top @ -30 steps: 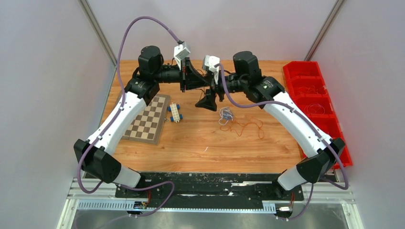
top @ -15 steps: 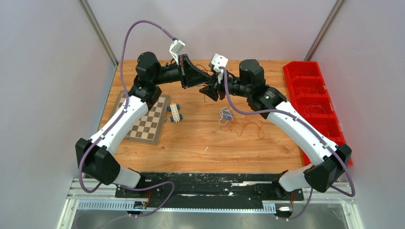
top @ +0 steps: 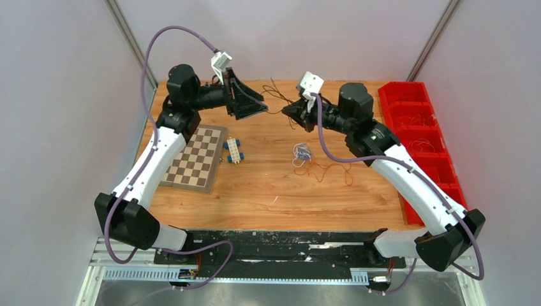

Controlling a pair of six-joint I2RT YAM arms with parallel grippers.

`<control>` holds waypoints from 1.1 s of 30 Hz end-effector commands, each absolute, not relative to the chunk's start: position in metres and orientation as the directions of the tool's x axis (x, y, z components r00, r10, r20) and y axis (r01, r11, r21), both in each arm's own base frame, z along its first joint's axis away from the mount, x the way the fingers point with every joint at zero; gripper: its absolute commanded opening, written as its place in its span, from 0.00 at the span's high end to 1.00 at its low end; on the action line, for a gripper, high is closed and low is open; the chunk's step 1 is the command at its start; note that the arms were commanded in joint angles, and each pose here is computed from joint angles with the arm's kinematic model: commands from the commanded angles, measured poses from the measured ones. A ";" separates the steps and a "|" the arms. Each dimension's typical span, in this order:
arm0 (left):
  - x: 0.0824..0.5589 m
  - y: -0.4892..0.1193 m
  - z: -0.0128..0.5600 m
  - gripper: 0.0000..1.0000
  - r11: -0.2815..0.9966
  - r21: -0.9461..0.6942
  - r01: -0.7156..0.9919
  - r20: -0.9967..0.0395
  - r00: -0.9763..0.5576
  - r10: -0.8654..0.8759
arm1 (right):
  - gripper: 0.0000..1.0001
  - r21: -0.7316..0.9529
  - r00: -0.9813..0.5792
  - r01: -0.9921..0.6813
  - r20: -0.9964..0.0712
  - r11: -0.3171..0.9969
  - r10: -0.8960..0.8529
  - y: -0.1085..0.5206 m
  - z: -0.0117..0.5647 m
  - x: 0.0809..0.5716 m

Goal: Untangle the cables

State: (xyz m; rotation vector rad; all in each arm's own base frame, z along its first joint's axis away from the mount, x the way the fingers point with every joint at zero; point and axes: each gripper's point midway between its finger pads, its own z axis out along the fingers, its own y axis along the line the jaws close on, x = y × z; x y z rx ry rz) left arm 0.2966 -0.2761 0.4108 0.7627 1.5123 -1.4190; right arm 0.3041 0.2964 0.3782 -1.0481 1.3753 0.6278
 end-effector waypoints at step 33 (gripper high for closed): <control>0.334 -0.248 0.308 0.00 0.303 -0.485 0.820 -0.840 -0.533 0.099 | 1.00 -0.613 -0.256 -0.507 -0.565 0.606 -0.785 -0.189 0.245 0.555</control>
